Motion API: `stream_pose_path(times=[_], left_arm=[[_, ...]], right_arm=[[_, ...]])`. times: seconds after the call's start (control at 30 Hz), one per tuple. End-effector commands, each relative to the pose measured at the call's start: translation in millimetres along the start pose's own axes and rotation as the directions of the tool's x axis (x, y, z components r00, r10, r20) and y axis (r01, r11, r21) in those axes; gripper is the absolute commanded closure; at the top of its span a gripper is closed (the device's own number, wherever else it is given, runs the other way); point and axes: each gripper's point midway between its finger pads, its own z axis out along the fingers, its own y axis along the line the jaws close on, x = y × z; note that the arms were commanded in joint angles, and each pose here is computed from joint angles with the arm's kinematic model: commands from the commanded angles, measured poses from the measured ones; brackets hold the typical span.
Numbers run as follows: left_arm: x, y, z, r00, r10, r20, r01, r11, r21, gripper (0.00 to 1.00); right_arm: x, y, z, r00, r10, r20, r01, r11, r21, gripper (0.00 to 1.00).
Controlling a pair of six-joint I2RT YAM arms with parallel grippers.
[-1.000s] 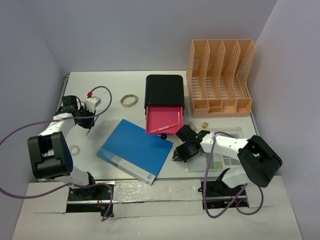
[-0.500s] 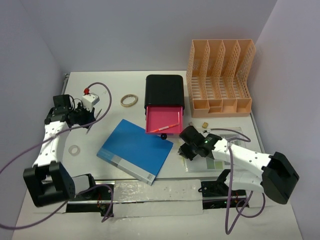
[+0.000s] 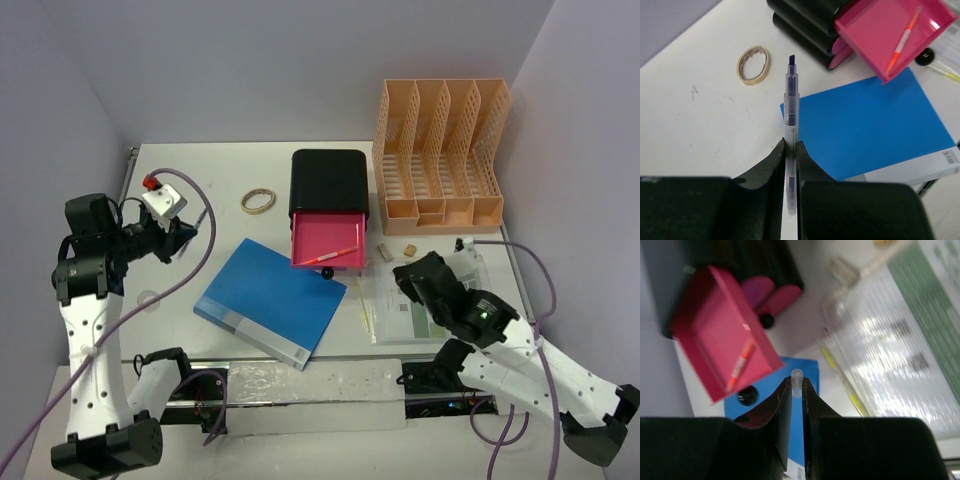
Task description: Organize the desk
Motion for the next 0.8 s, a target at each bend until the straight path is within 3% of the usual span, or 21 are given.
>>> stream_pose_path(times=[0.0,0.17,0.27,0.43,0.57,0.67,0.77], left_arm=[[-46,-29,-30,0.990,0.027,0.139,-0.029,1.000,0.010,1.00],[-76,-48,-51,0.977,0.041,0.211,-0.046,0.999,0.016,1.00],[-90,-64,-62,0.970,0.021,0.241,-0.036,0.998,0.059,1.00],[-98,-72,-64,0.962,-0.055,0.267,0.028,0.994,0.106,1.00],[-92,-47,-42,0.954,-0.169,0.249,0.147,0.984,0.103,1.00],[-88,-37,-21,0.957,-0.205,0.205,0.178,0.973,0.144,1.00],[-95,-45,1,0.969,-0.167,0.183,0.129,0.971,0.203,1.00]], right_arm=[[-73,33,-32,0.962,-0.108,0.253,0.127,0.990,-0.059,1.00],[-110,101,-64,0.929,-0.113,0.351,0.199,0.955,-0.220,1.00],[-123,162,-85,0.914,-0.120,0.388,0.269,0.895,-0.357,1.00],[-120,248,-124,0.857,-0.215,0.469,0.464,0.719,-0.517,1.00],[-115,281,-139,0.841,-0.186,0.508,0.501,0.622,-0.602,1.00],[-96,304,-148,0.818,-0.224,0.531,0.565,0.490,-0.664,1.00],[-68,318,-150,0.770,-0.294,0.566,0.638,0.333,-0.695,1.00]])
